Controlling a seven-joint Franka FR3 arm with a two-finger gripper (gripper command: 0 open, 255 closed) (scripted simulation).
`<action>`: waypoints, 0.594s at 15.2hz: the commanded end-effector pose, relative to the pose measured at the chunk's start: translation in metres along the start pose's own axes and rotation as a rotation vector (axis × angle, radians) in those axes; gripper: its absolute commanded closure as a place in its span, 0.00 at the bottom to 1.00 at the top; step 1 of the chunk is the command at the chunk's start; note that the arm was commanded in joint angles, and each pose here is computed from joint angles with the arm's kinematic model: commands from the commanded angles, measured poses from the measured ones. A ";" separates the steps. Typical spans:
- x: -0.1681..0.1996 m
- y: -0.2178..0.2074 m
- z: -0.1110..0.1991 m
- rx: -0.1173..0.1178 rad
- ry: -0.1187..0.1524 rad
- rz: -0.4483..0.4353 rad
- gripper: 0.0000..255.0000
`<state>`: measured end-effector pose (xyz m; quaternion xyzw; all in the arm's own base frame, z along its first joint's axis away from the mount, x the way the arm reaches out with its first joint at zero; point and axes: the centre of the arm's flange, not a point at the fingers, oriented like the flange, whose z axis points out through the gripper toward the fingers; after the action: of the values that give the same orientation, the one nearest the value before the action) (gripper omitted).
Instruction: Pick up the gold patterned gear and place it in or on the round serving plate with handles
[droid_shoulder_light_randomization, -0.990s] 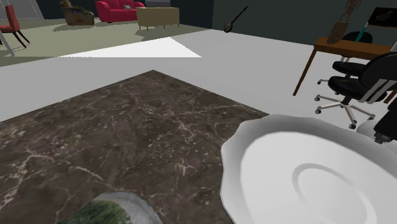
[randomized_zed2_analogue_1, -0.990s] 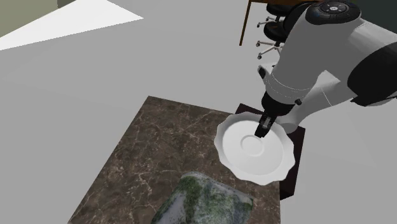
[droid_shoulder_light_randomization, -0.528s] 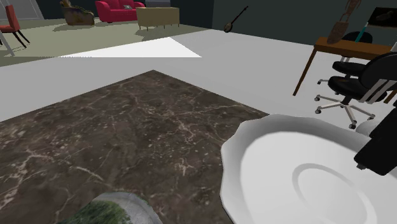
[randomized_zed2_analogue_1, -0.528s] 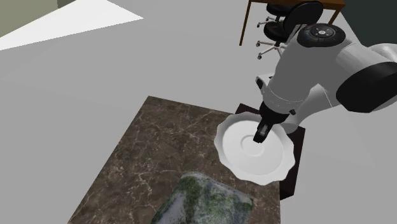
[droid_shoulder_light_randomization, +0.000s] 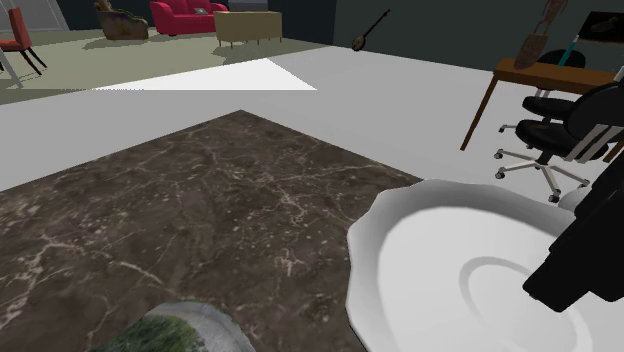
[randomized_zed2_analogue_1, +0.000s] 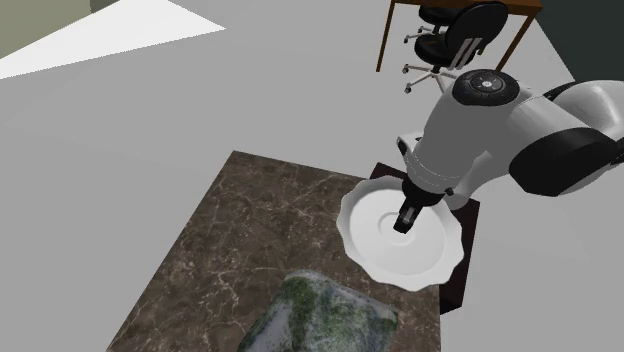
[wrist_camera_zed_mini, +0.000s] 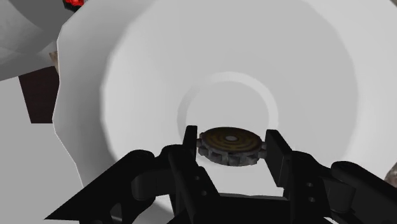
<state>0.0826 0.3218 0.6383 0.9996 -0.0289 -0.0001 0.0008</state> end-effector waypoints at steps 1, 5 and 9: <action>0.000 0.000 0.002 0.000 0.000 0.000 1.00; 0.000 0.000 0.002 0.000 0.000 0.000 1.00; 0.000 0.000 0.002 0.000 0.000 0.000 0.00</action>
<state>0.0827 0.3219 0.6361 0.9996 -0.0290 0.0000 0.0007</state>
